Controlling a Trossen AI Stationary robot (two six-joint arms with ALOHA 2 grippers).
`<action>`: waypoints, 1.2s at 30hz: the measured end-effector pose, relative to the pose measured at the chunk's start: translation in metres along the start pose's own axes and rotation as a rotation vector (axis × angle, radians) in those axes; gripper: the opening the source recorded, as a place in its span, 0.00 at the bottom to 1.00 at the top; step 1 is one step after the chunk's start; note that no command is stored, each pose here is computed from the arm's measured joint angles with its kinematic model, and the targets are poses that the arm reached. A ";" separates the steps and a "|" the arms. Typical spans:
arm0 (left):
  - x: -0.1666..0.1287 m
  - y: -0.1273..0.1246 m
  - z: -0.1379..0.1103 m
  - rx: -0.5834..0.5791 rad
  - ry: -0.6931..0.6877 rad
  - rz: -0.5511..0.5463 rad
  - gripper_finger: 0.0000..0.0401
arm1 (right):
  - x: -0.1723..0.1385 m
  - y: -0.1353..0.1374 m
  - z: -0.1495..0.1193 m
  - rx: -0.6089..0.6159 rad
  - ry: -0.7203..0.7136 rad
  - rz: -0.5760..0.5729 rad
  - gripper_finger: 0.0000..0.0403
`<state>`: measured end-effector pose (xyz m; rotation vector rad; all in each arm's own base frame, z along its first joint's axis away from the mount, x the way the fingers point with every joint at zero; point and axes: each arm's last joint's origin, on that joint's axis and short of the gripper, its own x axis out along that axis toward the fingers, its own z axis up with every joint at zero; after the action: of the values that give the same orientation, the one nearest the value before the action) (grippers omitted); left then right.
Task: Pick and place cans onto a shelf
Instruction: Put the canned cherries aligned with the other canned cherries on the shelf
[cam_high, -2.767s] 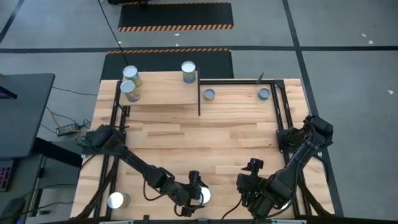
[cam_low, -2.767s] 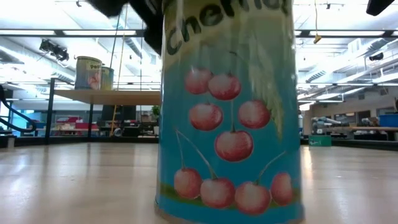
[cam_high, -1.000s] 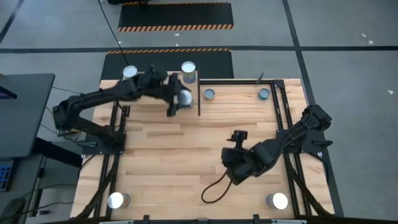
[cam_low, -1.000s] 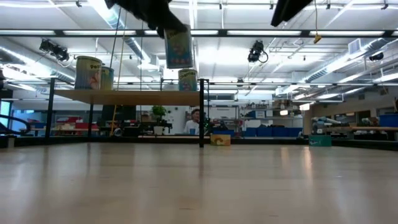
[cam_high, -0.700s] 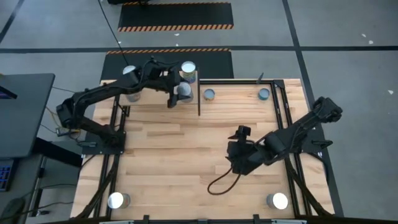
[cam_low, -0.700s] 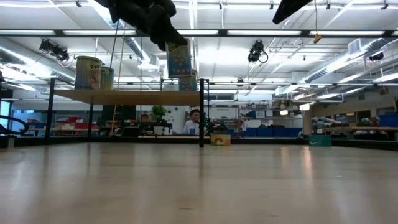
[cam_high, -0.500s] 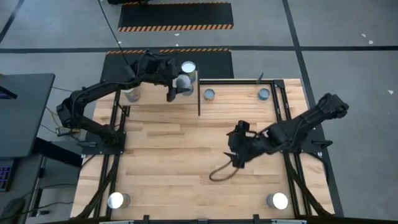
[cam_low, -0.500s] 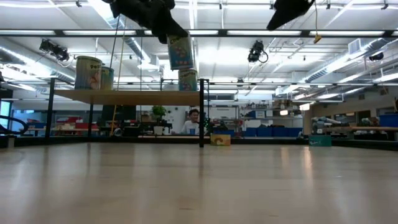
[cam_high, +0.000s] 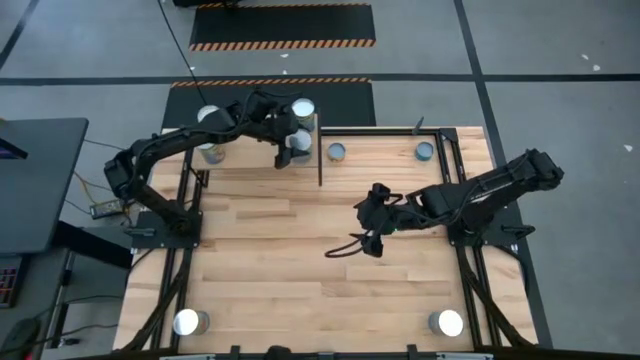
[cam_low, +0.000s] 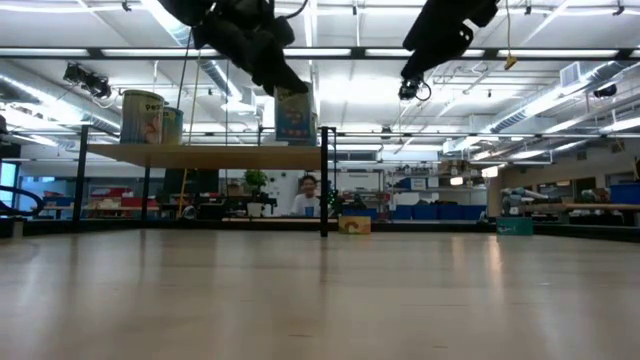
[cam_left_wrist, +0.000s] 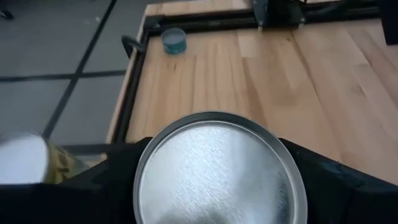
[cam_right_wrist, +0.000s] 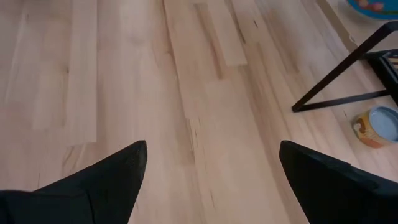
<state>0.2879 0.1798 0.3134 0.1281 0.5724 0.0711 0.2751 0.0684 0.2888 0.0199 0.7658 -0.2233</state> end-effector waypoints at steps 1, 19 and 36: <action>0.000 0.001 0.001 0.002 -0.008 0.005 0.80 | 0.000 0.000 0.000 0.003 -0.004 0.001 0.93; 0.018 0.002 -0.004 -0.016 0.002 0.012 0.88 | 0.000 0.000 0.004 0.026 -0.036 0.011 0.93; 0.014 -0.007 0.008 0.130 0.015 0.136 0.88 | 0.001 0.000 0.004 0.025 -0.035 0.009 0.93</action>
<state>0.3043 0.1733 0.3116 0.2932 0.5829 0.1668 0.2782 0.0683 0.2911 0.0428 0.7280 -0.2245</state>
